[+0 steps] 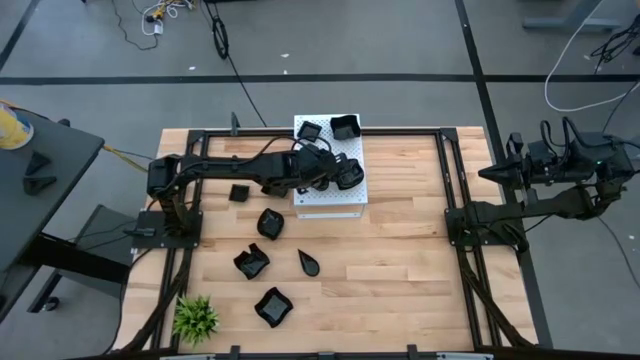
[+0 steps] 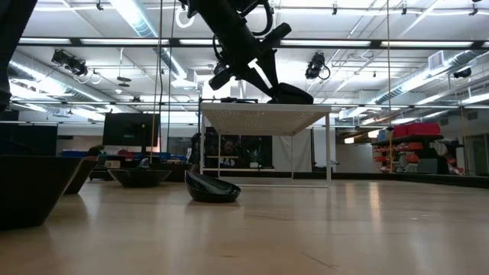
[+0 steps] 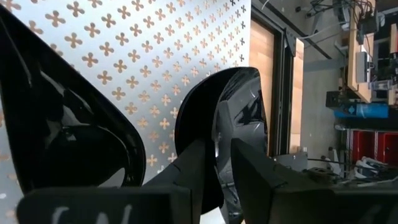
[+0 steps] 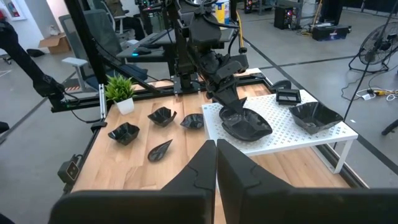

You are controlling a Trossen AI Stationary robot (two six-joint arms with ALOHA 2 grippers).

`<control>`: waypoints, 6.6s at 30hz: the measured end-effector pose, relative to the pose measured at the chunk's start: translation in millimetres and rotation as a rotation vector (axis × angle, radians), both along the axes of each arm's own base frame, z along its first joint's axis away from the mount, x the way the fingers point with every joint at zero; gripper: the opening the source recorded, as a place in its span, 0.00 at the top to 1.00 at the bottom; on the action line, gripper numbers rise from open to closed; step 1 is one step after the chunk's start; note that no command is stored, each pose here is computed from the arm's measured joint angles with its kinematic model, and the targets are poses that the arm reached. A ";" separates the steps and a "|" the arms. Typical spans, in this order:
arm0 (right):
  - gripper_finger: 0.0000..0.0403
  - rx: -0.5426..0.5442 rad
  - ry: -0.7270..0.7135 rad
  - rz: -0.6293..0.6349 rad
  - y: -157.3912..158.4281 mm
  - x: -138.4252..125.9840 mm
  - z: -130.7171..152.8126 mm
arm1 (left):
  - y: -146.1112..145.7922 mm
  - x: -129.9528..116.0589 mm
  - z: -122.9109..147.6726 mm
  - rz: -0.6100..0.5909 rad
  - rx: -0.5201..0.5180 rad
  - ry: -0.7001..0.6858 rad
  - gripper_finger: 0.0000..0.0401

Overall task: Pick & Place Mini shaped plates
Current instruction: Stack the leaf-shaped plate on top of the leaf-shaped plate on the shelf, then stack the distorted square plate on top of the distorted square plate on the shelf

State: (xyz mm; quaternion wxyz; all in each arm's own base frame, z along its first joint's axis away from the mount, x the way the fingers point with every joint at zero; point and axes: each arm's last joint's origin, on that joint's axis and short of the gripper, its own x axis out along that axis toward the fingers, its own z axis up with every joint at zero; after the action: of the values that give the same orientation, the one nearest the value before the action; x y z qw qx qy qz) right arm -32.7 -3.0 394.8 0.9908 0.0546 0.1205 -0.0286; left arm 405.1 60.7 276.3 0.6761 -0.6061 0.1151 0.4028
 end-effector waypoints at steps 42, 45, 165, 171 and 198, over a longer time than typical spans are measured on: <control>0.95 0.000 0.000 0.000 0.0 0.0 0.0 | -18.4 -0.8 14.5 -0.149 -0.070 0.062 0.79; 0.95 0.000 0.000 0.000 0.0 0.0 0.0 | -20.2 -0.7 14.5 -0.174 -0.050 0.073 0.79; 0.95 0.000 -0.001 0.000 0.0 0.0 0.1 | 100.7 -170.5 -90.9 -0.423 -0.045 0.655 0.45; 0.95 0.000 -0.001 0.000 0.0 0.1 0.1 | 105.6 -172.2 -93.2 -0.425 -0.054 0.648 0.45; 0.95 0.000 0.000 0.000 0.0 0.1 0.1 | 108.7 -164.7 -124.5 -0.529 -0.177 0.651 0.45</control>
State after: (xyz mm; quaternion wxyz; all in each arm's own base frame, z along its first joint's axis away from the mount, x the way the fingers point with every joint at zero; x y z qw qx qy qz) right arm -32.5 -3.0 394.9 0.9908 0.0546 0.1204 -0.0286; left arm 240.4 169.4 151.8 0.6300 -0.4526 0.5079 0.3746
